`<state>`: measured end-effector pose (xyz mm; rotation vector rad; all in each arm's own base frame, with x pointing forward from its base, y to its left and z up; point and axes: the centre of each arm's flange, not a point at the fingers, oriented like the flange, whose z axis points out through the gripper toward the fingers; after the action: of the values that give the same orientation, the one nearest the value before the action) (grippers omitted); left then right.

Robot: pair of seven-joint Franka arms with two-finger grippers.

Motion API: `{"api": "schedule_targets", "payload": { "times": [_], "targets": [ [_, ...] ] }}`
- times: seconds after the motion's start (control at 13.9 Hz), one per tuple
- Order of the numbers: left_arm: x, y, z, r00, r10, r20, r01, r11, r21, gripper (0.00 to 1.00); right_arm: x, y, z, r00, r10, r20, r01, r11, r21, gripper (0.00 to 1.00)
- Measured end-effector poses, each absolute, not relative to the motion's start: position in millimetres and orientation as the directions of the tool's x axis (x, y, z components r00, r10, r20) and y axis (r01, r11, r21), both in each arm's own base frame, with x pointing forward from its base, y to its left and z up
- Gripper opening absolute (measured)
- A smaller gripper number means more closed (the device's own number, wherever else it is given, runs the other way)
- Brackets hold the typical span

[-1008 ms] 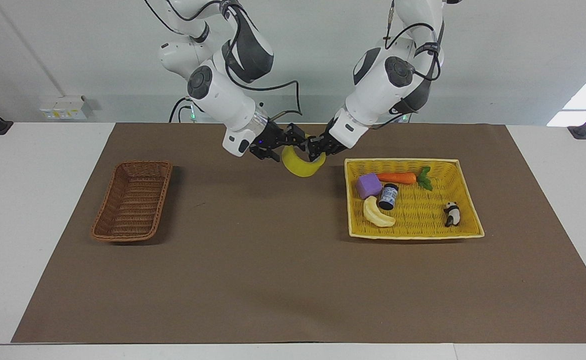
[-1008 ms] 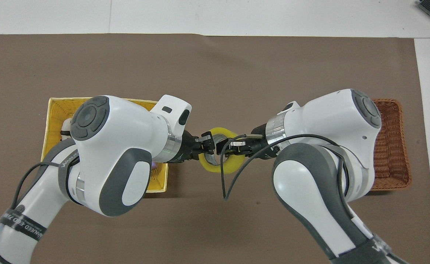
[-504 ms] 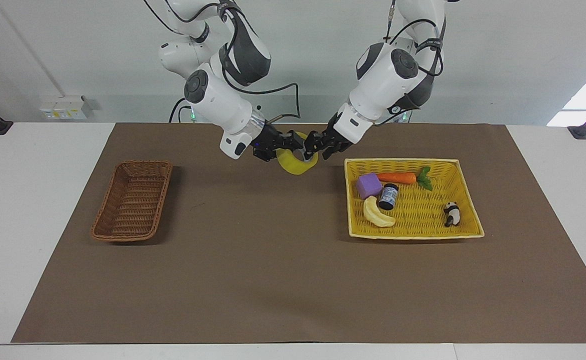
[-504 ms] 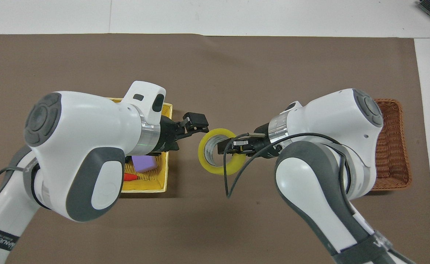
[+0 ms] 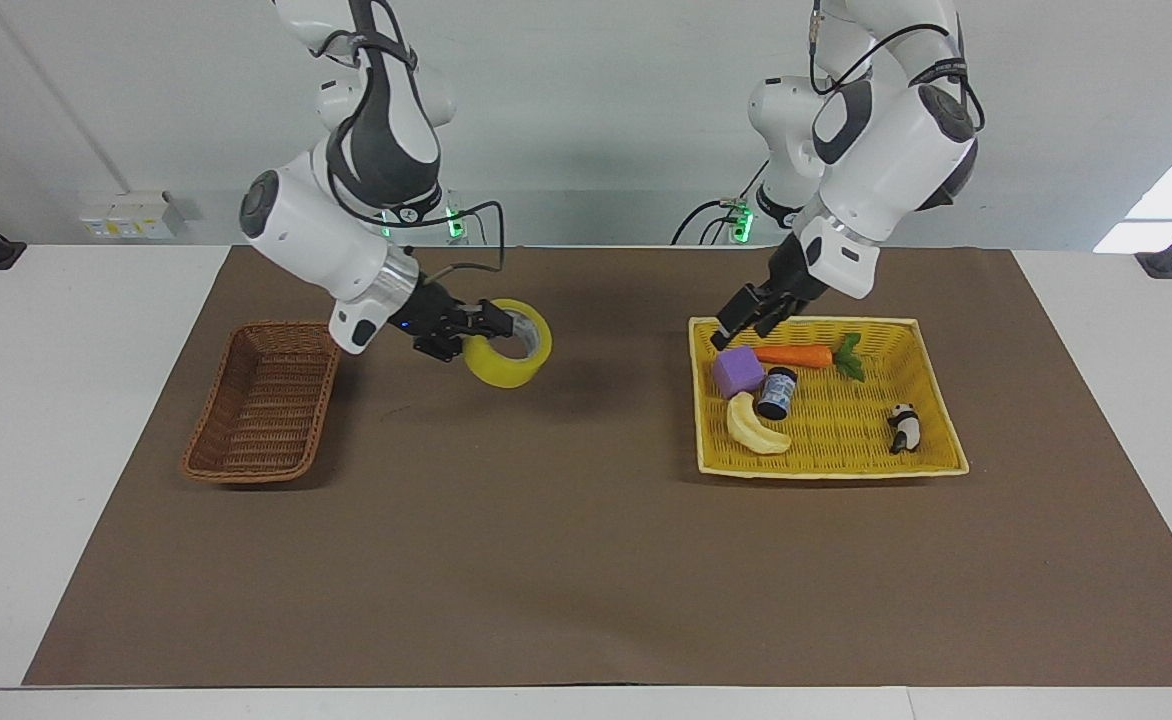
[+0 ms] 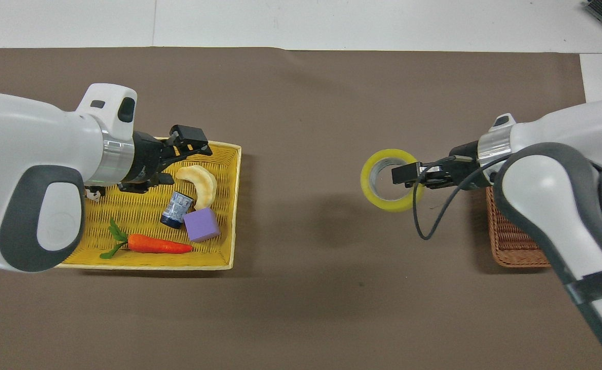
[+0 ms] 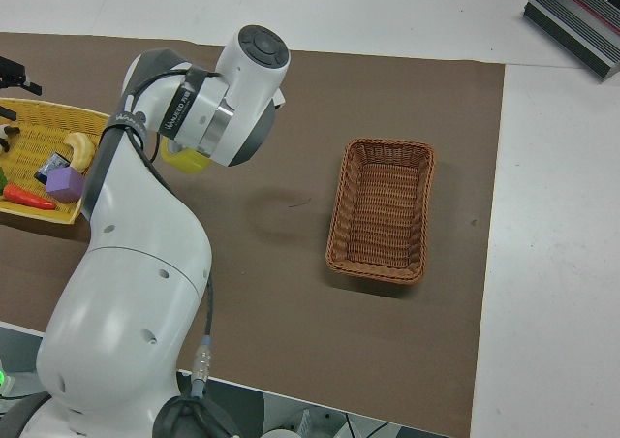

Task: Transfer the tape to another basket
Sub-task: 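Carry the tape to the brown basket while the left gripper withdraws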

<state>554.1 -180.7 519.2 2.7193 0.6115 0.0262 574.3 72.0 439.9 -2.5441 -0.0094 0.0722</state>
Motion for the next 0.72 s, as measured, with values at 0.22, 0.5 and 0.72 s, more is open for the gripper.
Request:
{"api": "schedule_targets", "payload": {
  "times": [0.22, 0.5, 0.72],
  "targets": [
    [565.4, -122.1, 515.7, 0.951, 0.309, 0.006, 0.297, -0.918, 0.264, 1.00, 573.0, -8.6, 433.7, 0.998, 0.061, -0.015, 0.045, -0.870, -0.492, 0.02],
    [569.3, -64.2, 535.3, 0.998, 0.033, 0.044, 0.027, -0.993, 0.117, 1.00, 564.6, -90.9, 429.9, 1.000, 0.010, 0.003, 0.010, -0.895, -0.447, 0.02],
    [564.9, -48.4, 568.5, 0.997, -0.081, 0.008, -0.081, -0.996, 0.025, 1.00, 553.0, -158.9, 405.4, 1.000, 0.016, 0.025, 0.026, -0.892, -0.452, 0.02]
  ]
}}
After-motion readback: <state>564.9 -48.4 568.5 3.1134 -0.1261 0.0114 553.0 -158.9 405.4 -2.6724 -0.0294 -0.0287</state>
